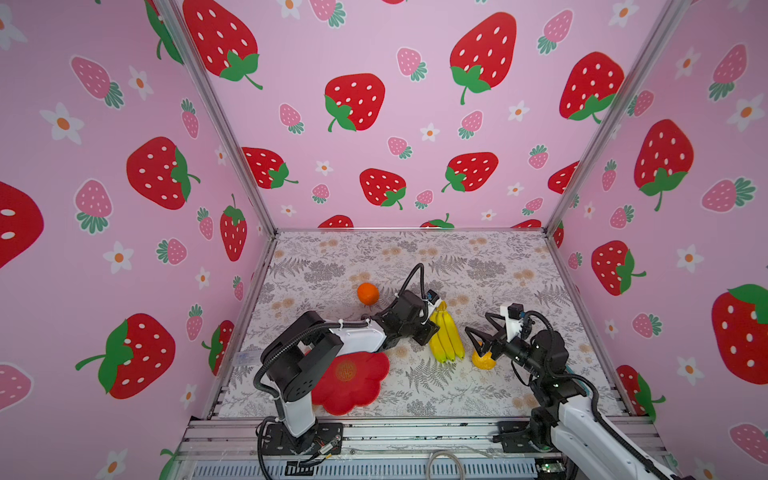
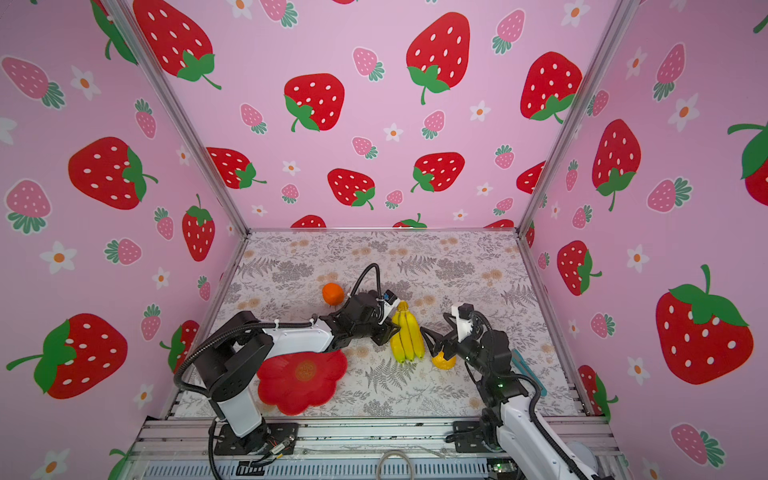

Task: Place and organize the fake fruits in the fruit bowl

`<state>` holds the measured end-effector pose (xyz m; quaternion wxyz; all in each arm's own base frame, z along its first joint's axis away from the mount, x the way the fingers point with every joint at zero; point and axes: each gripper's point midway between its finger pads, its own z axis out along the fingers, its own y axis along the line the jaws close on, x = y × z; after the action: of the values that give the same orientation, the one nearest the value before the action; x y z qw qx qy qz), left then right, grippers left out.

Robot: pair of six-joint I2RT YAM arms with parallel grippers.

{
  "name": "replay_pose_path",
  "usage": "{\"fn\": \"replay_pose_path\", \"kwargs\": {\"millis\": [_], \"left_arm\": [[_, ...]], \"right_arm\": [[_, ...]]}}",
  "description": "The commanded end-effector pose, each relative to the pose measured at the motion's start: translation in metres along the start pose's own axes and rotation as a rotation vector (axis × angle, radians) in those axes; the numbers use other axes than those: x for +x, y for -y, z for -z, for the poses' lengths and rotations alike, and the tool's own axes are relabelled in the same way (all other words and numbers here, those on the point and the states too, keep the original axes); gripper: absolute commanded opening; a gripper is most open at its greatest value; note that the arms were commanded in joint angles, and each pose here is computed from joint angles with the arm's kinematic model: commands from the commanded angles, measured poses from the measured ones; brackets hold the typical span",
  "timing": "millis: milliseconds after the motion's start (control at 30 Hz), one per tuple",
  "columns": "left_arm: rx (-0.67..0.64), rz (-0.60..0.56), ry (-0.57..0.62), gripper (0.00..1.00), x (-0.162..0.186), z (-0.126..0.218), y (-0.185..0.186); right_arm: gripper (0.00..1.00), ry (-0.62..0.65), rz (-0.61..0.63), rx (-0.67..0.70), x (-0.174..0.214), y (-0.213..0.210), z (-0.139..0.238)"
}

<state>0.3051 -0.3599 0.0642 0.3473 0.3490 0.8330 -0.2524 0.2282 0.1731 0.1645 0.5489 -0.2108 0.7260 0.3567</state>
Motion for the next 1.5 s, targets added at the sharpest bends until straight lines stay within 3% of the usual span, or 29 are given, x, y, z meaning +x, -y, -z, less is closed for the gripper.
{"fn": "replay_pose_path", "kwargs": {"millis": [0,200,400,500,600,700,1000,1167,1333,1467], "left_arm": [[-0.008,-0.056,0.077,0.48,-0.040,-0.002,0.002],[-0.061,-0.055,0.050,0.50,-0.034,-0.004,-0.007],[0.037,-0.124,0.060,0.56,-0.038,-0.008,0.007],[0.081,-0.130,0.043,0.57,-0.038,-0.012,0.015],[0.062,-0.086,0.078,0.57,-0.040,0.002,0.015],[-0.010,-0.019,0.098,0.57,-0.039,0.023,0.005],[-0.058,0.066,-0.084,0.57,0.007,0.041,0.010],[-0.134,0.094,-0.070,0.57,0.013,0.047,-0.001],[-0.146,0.107,-0.040,0.57,0.005,0.059,-0.001],[-0.131,0.107,-0.030,0.58,0.002,0.067,0.003]], "right_arm": [[0.99,-0.005,0.018,-0.005,0.003,-0.002,0.001],[0.99,-0.009,0.020,-0.005,0.003,-0.001,-0.001],[0.99,-0.021,0.015,-0.009,0.006,0.000,-0.003],[0.99,-0.049,-0.023,0.118,0.011,0.022,-0.003],[0.99,-0.091,-0.040,0.198,0.018,0.037,-0.004],[1.00,-0.133,-0.053,0.177,0.022,0.037,-0.012],[0.96,-0.258,-0.078,0.146,0.047,0.031,-0.040],[0.89,-0.316,-0.088,0.183,0.060,0.038,-0.056],[0.85,-0.297,-0.085,0.207,0.061,0.046,-0.068],[0.73,-0.338,-0.079,0.218,0.065,0.052,-0.079]]}}
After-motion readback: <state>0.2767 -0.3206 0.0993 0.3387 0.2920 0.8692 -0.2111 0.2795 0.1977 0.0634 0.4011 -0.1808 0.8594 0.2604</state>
